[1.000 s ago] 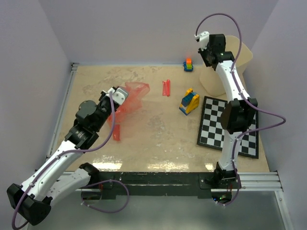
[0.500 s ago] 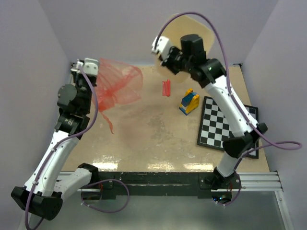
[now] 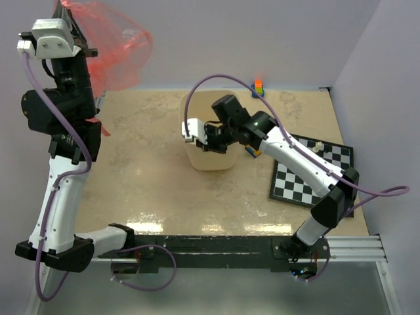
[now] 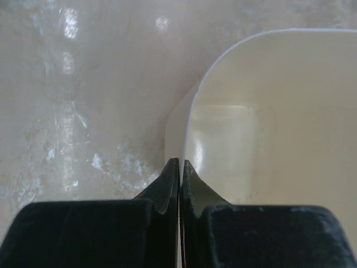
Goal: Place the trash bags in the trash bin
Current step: Place the trash bin at the center of the board, then place the trash bag in the trash bin.
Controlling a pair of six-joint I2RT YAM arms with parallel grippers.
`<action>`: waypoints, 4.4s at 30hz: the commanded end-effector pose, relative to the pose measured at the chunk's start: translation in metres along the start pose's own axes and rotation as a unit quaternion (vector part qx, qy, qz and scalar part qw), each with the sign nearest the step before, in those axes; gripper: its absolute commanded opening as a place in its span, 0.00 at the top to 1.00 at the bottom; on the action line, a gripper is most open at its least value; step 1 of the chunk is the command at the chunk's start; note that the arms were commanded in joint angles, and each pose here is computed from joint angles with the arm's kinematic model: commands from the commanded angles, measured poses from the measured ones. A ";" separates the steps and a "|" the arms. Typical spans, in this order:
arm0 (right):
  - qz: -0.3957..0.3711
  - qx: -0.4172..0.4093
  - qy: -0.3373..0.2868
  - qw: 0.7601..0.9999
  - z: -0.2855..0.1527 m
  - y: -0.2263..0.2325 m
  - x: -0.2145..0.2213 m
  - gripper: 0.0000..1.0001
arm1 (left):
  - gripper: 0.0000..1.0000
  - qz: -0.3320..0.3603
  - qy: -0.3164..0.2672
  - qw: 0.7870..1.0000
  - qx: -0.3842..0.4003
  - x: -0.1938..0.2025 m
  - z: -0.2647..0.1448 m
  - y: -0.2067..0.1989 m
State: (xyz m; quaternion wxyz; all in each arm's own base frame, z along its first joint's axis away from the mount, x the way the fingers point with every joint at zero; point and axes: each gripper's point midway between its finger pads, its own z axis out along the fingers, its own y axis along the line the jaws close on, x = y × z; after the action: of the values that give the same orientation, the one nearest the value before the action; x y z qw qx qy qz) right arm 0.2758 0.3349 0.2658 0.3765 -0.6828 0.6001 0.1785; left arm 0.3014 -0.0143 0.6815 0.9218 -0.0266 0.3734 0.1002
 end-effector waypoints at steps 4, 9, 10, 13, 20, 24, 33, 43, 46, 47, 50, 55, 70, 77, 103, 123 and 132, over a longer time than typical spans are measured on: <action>-0.093 0.009 -0.057 0.994 -0.007 0.008 -0.026 1.00 | 1.00 -0.134 -0.020 0.980 0.149 -0.019 0.017 -0.070; -0.098 0.008 -0.070 0.993 -0.016 0.011 -0.034 0.61 | 1.00 -0.175 -0.034 0.969 0.171 -0.028 0.032 -0.104; -0.091 0.019 -0.079 0.993 -0.024 0.008 -0.040 0.53 | 1.00 -0.180 -0.039 0.967 0.178 -0.032 0.033 -0.113; -0.089 0.083 -0.104 0.987 -0.061 -0.010 -0.064 0.42 | 1.00 -0.195 -0.052 0.958 0.201 -0.041 0.033 -0.139; -0.050 0.221 -0.137 0.964 -0.174 -0.050 -0.095 0.35 | 1.00 -0.229 -0.060 0.943 0.235 -0.036 0.031 -0.181; 0.057 0.361 -0.122 0.923 -0.240 -0.110 -0.056 0.33 | 1.00 -0.246 -0.067 0.933 0.255 -0.032 0.032 -0.202; 0.207 0.567 -0.248 0.758 -0.369 -0.183 -0.044 0.25 | 1.00 -0.246 -0.052 0.911 0.328 0.010 0.016 -0.253; 0.208 0.374 -0.374 0.823 -0.298 -0.157 -0.085 0.21 | 1.00 -0.286 0.053 0.848 0.443 0.038 -0.060 -0.277; 0.208 0.375 -0.373 0.823 -0.286 -0.163 -0.076 0.21 | 1.00 -0.288 0.078 0.828 0.474 0.046 -0.092 -0.277; 0.213 0.369 -0.373 0.824 -0.281 -0.164 -0.074 0.21 | 1.00 -0.286 0.090 0.822 0.485 0.052 -0.103 -0.278; 0.222 0.339 -0.378 0.833 -0.263 -0.167 -0.072 0.21 | 1.00 -0.283 0.114 0.808 0.504 0.064 -0.129 -0.277; 0.226 0.281 -0.370 0.856 -0.226 -0.167 -0.062 0.20 | 1.00 -0.293 0.138 0.738 0.592 0.055 -0.177 -0.281; 0.146 0.229 -0.313 0.910 -0.164 -0.159 -0.023 0.04 | 1.00 0.114 -0.032 0.794 0.596 0.051 -0.237 -0.169; 0.093 0.162 -0.351 0.917 -0.149 -0.159 -0.048 0.02 | 1.00 0.167 -0.028 0.776 0.607 0.075 -0.269 -0.155; 0.138 -0.016 -0.388 0.911 -0.007 -0.148 -0.111 0.07 | 0.96 0.166 0.125 0.888 0.410 0.104 -0.247 -0.079; -0.062 0.201 -0.310 0.927 -0.106 -0.140 -0.105 1.00 | 0.26 -0.050 0.272 0.825 0.493 0.049 -0.238 -0.116; -0.172 0.261 -0.240 0.919 -0.126 -0.122 -0.079 1.00 | 0.15 -0.139 0.270 0.894 0.331 0.065 -0.106 -0.145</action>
State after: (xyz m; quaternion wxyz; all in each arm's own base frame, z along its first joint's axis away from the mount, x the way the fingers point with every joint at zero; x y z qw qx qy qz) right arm 0.3380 0.3068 0.4667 0.7096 -0.5584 0.3904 0.1794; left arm 0.2451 -0.1619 0.5528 0.7359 0.3231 0.5760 -0.1493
